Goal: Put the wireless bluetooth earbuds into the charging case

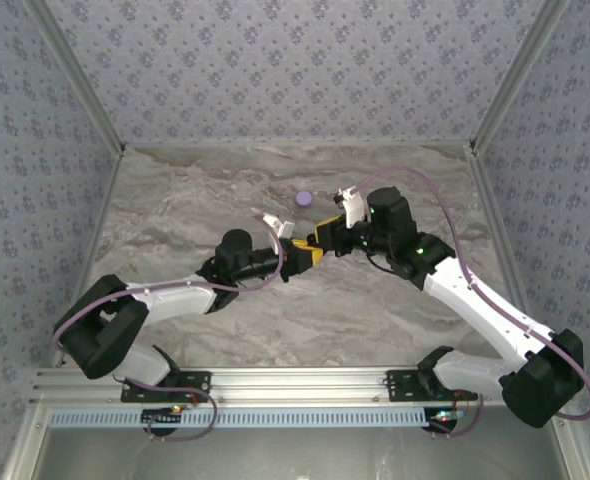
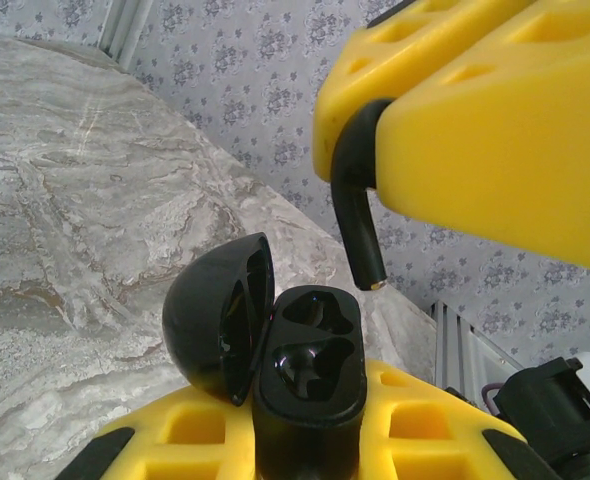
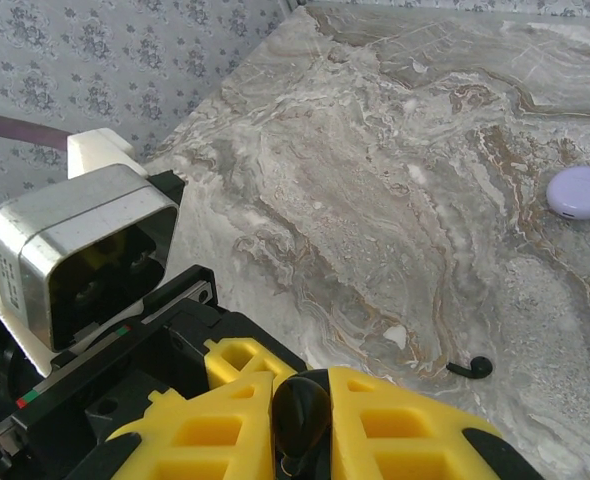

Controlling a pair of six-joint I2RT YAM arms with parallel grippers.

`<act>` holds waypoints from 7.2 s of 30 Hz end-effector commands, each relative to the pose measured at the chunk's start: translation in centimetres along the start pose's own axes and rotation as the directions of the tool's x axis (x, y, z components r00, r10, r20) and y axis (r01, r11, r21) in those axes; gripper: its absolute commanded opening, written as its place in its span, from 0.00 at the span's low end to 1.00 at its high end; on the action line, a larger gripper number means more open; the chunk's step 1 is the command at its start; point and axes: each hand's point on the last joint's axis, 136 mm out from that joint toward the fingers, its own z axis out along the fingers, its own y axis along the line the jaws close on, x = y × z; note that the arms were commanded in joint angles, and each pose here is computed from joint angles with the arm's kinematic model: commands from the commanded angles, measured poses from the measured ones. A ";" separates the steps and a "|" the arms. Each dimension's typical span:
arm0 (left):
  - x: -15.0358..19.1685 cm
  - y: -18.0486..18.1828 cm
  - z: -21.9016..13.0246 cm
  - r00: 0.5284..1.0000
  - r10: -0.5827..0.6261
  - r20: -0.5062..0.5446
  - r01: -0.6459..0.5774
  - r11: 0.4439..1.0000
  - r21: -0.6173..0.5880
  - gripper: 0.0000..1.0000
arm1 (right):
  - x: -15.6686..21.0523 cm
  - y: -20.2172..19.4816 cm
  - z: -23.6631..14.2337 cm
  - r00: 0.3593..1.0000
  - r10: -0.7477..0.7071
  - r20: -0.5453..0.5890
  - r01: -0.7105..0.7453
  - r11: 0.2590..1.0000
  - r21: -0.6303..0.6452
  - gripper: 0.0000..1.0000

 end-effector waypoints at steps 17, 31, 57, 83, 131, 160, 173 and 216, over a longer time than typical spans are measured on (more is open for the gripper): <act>-2.9 -2.5 -0.2 0.998 0.035 0.050 -0.038 0.998 0.053 0.05 | 0.4 0.6 -0.2 0.999 -0.040 -0.002 0.040 0.999 -0.012 0.18; -3.0 -2.4 -0.2 0.999 0.030 0.043 -0.032 0.999 0.044 0.05 | 0.9 0.7 -0.1 0.999 -0.044 -0.018 0.044 0.999 -0.021 0.18; -3.5 -1.6 -0.4 0.997 0.048 0.057 -0.047 0.999 -0.017 0.05 | 2.2 2.1 -0.5 0.994 -0.077 -0.073 0.071 0.995 -0.075 0.20; -2.6 -1.6 -0.2 0.998 0.066 0.012 -0.066 0.998 -0.013 0.05 | 1.8 2.4 -0.5 0.995 -0.060 -0.081 0.055 0.996 -0.069 0.38; -0.5 0.2 -7.8 0.938 0.332 -0.100 -0.346 0.887 -0.304 0.06 | 9.8 -11.7 5.6 0.822 0.485 -0.299 -0.339 0.838 0.427 0.50; -0.6 0.3 -9.3 0.941 0.331 -0.070 -0.335 0.876 -0.347 0.08 | 13.0 -11.4 16.5 0.746 0.421 -0.515 -0.150 0.860 0.487 0.13; -0.4 0.3 -9.2 0.943 0.325 -0.069 -0.328 0.880 -0.344 0.08 | 15.2 -12.2 17.2 0.710 0.416 -0.568 -0.087 0.853 0.515 0.12; -0.7 0.4 -8.5 0.944 0.322 -0.077 -0.329 0.883 -0.336 0.08 | 14.4 -14.3 9.7 0.683 0.343 -0.645 0.195 0.765 0.614 0.16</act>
